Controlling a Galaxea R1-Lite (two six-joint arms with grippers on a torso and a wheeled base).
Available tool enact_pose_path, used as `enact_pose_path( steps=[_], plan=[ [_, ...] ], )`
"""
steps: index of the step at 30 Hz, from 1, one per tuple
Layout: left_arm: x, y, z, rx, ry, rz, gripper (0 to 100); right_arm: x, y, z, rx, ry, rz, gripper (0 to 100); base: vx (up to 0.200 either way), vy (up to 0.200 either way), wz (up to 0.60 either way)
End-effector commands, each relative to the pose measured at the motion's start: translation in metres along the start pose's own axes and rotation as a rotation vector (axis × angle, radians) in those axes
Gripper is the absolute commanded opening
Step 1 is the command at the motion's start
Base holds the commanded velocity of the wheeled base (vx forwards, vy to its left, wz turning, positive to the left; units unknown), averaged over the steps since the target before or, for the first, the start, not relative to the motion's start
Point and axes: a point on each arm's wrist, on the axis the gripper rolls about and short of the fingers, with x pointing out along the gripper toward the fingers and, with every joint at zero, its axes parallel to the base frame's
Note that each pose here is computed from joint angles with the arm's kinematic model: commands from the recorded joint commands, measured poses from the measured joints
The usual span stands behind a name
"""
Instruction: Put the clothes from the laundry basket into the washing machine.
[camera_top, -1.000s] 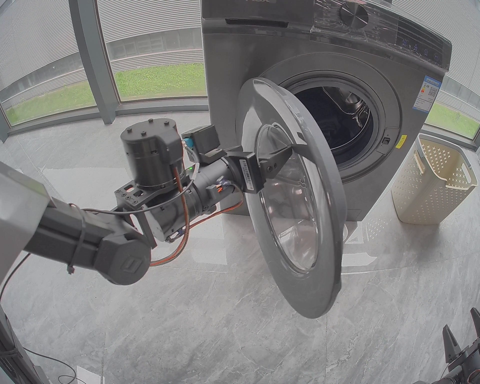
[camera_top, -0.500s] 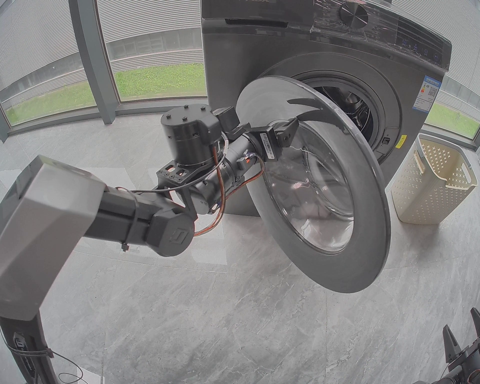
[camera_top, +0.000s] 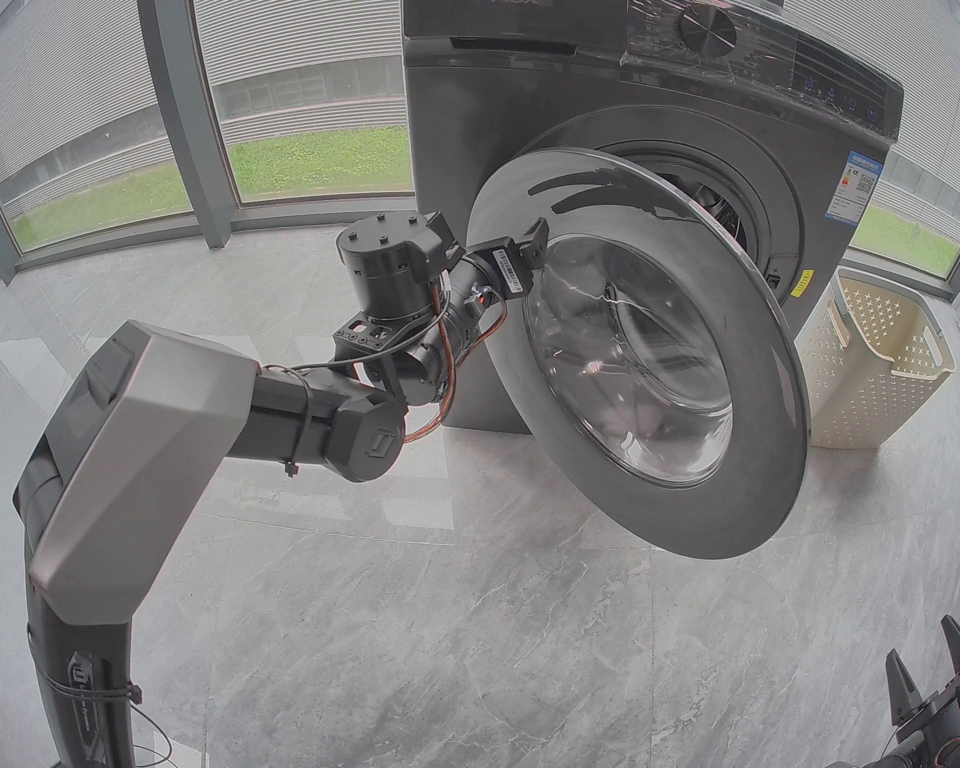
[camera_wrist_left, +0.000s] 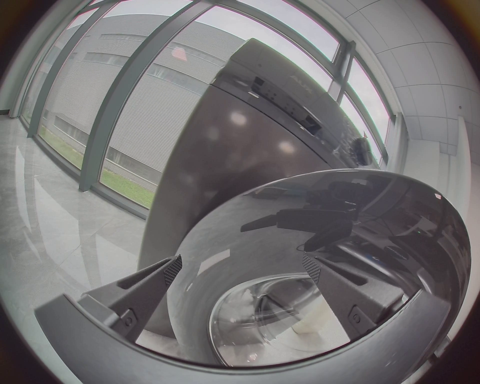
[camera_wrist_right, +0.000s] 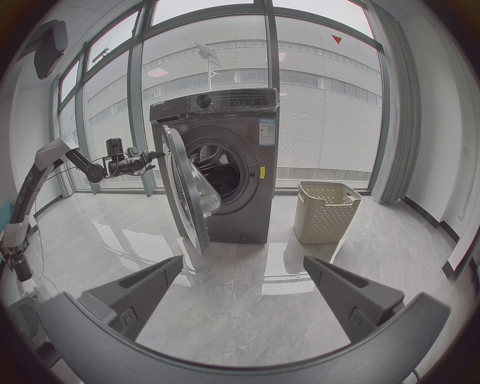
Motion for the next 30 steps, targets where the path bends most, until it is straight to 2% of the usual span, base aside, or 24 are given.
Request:
enact_pose_path(
  steps=[1,5,7,9,11,14,16,17,20,21,22,23,24,25,27,28,30],
  plan=[
    [-0.002,0.004,0.004,-0.018,-0.014,0.032,100,0.001,0.000,-0.003,0.000,0.009,0.001,100,0.000,0.000,0.00],
    [-0.029,0.002,0.027,-0.035,0.019,0.043,100,0.001,0.000,-0.003,0.000,0.009,0.001,100,0.000,0.000,0.00],
    [-0.043,0.001,0.034,-0.031,0.039,0.045,100,0.001,0.000,-0.003,0.000,0.009,0.001,100,0.000,0.000,0.00],
    [-0.100,0.002,0.045,-0.011,0.142,0.028,100,0.001,0.000,-0.003,0.000,0.009,0.001,100,0.000,0.000,0.00],
    [-0.153,0.003,0.054,-0.009,0.220,-0.031,100,0.001,0.000,-0.003,0.000,0.009,0.001,100,0.000,0.000,0.00],
    [-0.209,0.008,0.066,0.001,0.265,-0.069,100,0.001,0.000,-0.003,0.000,0.009,0.001,100,0.000,0.000,0.00],
    [-0.219,0.010,0.068,0.006,0.270,-0.074,100,0.001,0.000,-0.003,0.000,0.009,0.001,100,0.000,0.000,0.00],
    [-0.269,0.020,0.075,0.041,0.281,-0.093,100,0.001,0.000,-0.003,0.000,0.009,0.001,100,0.000,0.000,0.00],
    [-0.324,0.037,0.074,0.113,0.292,-0.117,100,0.001,0.000,-0.003,0.000,0.009,0.001,100,0.000,0.000,0.00],
    [-0.324,0.037,0.074,0.113,0.292,-0.117,100,0.001,0.000,-0.003,0.000,0.009,0.001,100,0.000,0.000,0.00],
    [-0.351,0.048,0.071,0.148,0.286,-0.110,100,0.001,0.000,-0.003,0.000,0.009,0.001,100,0.000,0.000,0.00],
    [-0.365,0.053,0.072,0.156,0.266,-0.104,100,0.001,0.000,-0.003,0.000,0.009,0.001,100,0.000,0.000,0.00],
    [-0.373,0.057,0.072,0.161,0.252,-0.084,100,0.001,0.000,-0.003,0.000,0.009,-0.001,100,0.000,0.000,0.00],
    [-0.383,0.065,0.071,0.176,0.235,-0.026,100,0.001,0.000,-0.003,0.000,0.011,-0.006,100,0.000,0.000,0.00],
    [-0.400,0.079,0.067,0.220,0.215,0.085,100,0.001,0.000,-0.003,-0.003,0.011,-0.010,100,0.000,0.000,0.00],
    [-0.406,0.081,0.070,0.232,0.189,0.115,100,0.001,0.000,-0.003,-0.003,0.011,-0.012,100,0.000,0.000,0.00],
    [-0.428,0.083,0.075,0.230,0.119,0.155,100,0.001,0.000,-0.003,-0.001,0.008,-0.009,100,0.000,0.000,0.00]
  ],
)
